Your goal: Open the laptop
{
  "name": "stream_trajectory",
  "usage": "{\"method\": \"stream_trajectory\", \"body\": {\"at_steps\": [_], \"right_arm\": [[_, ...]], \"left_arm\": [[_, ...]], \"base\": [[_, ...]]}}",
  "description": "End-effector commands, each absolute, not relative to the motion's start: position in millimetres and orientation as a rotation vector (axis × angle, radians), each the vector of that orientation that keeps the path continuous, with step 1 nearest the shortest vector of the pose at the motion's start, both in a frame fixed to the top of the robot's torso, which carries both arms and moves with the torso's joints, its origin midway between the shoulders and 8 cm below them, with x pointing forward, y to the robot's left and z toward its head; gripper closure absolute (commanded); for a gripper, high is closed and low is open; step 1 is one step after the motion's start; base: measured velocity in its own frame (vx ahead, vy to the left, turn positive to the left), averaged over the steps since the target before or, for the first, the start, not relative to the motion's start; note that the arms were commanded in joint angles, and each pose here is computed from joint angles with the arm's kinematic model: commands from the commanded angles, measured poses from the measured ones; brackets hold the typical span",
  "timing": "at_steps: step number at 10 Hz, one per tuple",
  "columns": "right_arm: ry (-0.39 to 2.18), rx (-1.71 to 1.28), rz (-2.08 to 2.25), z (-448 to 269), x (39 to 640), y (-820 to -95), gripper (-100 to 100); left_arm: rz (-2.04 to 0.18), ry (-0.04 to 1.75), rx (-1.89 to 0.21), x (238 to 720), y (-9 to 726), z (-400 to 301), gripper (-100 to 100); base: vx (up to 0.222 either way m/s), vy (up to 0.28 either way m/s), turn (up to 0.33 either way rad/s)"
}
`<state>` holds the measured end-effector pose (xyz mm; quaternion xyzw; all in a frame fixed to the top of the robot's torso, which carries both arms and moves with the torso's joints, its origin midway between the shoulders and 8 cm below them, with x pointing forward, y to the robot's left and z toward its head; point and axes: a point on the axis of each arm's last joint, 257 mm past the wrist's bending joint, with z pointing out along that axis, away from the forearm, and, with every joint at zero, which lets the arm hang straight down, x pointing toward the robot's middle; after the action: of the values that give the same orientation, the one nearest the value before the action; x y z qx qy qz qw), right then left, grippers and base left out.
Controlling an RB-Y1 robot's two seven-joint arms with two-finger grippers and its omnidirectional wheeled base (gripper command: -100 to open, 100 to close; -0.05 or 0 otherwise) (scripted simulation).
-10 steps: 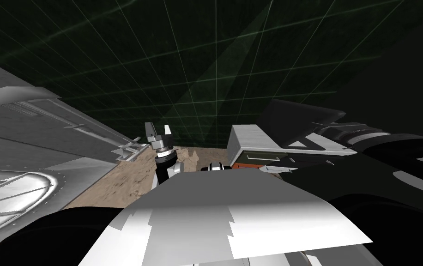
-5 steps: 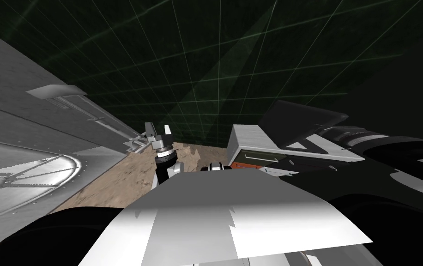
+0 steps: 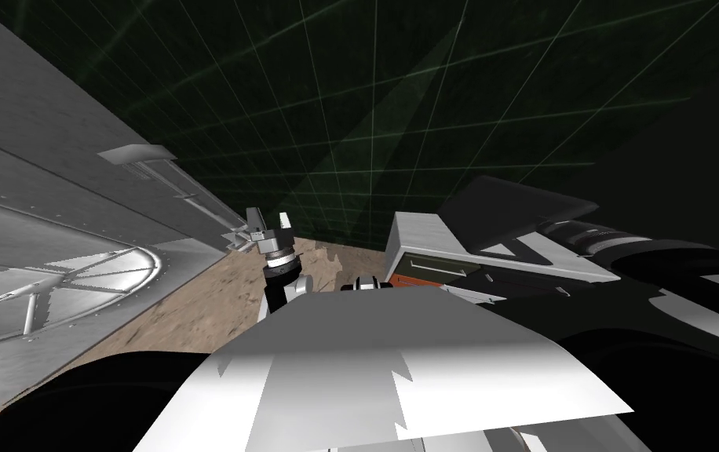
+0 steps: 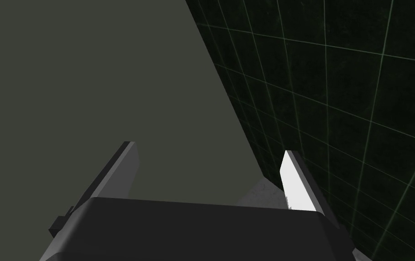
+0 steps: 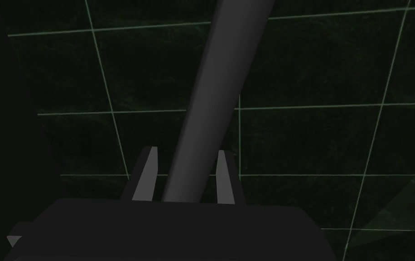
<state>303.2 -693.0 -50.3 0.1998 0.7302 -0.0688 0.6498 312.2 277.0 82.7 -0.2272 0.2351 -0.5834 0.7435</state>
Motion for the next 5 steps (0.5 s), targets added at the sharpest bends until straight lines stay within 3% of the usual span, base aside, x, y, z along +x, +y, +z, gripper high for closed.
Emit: {"method": "stream_trajectory", "body": {"at_steps": [1, 5], "right_arm": [[1.653, 0.496, -0.132, -56, 301, -697, 100], [1.615, 0.687, 0.021, -103, 286, -698, 100]], "left_arm": [[-1.278, 0.515, -0.498, 312, 277, 83, 0], [-1.278, 0.515, -0.498, 312, 277, 83, 0]], "base": [[-0.038, -0.046, 0.021], [-0.048, -0.098, 0.080]]}}
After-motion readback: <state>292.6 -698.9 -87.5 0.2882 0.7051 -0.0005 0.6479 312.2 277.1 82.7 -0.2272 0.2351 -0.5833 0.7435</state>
